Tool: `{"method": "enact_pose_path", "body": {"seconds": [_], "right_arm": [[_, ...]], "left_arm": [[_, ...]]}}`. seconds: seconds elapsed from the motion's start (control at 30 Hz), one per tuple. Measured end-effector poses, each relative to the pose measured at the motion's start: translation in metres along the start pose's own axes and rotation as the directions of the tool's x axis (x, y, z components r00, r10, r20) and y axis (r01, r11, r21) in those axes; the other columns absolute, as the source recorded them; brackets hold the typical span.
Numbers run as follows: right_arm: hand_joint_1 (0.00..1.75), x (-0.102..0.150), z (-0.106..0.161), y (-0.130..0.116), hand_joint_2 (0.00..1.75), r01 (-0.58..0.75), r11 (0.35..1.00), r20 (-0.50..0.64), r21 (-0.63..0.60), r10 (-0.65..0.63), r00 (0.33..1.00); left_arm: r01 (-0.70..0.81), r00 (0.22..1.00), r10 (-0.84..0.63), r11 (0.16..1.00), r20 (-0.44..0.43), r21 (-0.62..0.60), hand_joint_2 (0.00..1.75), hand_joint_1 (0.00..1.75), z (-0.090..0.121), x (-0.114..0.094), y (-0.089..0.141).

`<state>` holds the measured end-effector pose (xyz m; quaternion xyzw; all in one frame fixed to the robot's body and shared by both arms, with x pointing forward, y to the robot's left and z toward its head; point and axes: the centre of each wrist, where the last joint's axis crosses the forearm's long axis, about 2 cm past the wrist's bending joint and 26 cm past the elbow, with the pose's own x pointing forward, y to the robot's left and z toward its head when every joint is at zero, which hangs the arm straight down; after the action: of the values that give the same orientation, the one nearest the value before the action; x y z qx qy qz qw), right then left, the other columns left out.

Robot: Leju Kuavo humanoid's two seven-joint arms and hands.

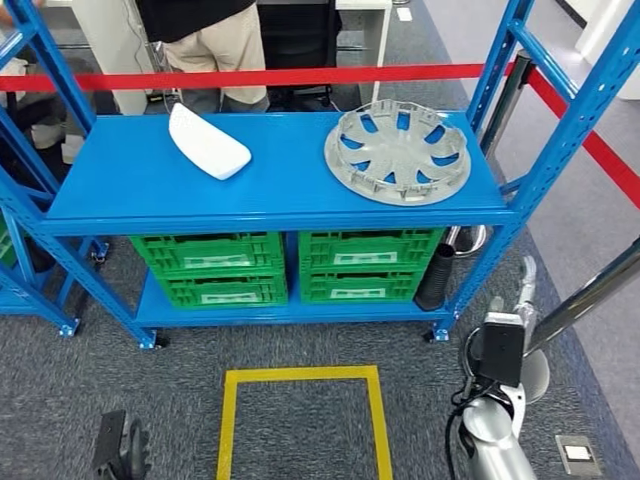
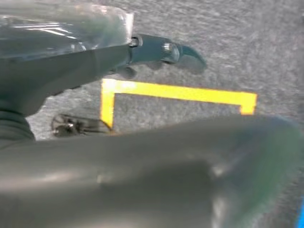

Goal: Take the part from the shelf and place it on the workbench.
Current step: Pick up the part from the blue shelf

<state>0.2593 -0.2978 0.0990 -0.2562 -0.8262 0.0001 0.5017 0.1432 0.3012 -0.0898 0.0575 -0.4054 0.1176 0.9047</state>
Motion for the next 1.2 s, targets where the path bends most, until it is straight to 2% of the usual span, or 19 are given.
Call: {"method": "enact_pose_path", "body": {"seconds": [0.43,0.67,1.2], "right_arm": [[0.00,0.003,0.003,-0.002,0.00,-0.003,1.000,0.009,-0.005,0.003,1.000],[0.00,0.005,-0.004,0.006,0.00,0.014,1.000,0.021,0.022,-0.014,1.000],[0.00,0.001,-0.001,0.017,0.00,0.019,0.997,0.004,0.070,-0.019,1.000]], "left_arm": [[0.012,1.000,-0.012,1.000,0.011,-0.002,0.00,0.00,-0.002,0.004,0.001],[0.022,0.999,-0.022,1.000,0.030,0.006,0.00,0.00,-0.003,0.005,0.005],[0.026,0.999,-0.027,1.000,0.028,0.016,0.00,0.00,0.000,0.000,0.009]]}}
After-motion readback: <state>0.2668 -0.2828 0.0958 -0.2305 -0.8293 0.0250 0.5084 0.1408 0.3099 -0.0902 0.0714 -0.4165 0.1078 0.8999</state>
